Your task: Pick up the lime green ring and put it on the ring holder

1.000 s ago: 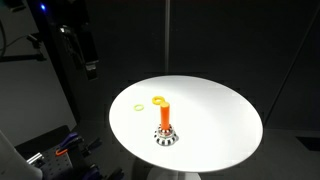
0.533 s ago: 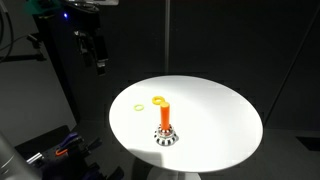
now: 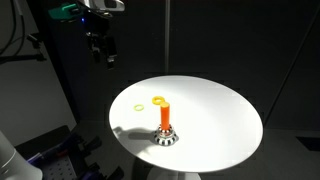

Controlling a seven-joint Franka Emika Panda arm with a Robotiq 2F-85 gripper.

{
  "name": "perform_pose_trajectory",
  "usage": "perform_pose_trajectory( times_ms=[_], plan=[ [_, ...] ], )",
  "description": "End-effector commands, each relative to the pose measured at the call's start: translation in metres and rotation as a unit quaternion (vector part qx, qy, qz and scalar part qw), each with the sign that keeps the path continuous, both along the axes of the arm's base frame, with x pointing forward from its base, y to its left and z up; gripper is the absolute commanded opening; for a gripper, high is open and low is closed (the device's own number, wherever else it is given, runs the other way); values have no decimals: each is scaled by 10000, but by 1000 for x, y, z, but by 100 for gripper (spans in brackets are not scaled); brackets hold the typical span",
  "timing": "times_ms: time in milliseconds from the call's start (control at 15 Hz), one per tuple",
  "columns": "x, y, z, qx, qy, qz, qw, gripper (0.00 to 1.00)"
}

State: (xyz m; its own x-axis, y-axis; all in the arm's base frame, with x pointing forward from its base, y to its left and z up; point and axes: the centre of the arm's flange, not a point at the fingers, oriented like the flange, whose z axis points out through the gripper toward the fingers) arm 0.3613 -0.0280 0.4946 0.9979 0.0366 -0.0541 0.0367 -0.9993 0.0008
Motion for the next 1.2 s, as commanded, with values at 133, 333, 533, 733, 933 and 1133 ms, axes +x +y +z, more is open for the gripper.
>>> perform_pose_trajectory(
  times_ms=[133,333,533,733,933,1133],
  plan=[
    [46,33,-9,29,-69,-79,9999,100],
    [63,47,-20,14,-184,-121,9998,100],
    [76,56,-30,-42,-177,-165,9997,100],
    [66,53,-39,-69,-106,-56,9999,100],
    [69,54,-39,-71,-96,-77,9999,100],
    [69,54,-39,-71,-100,-81,9999,100]
  ],
)
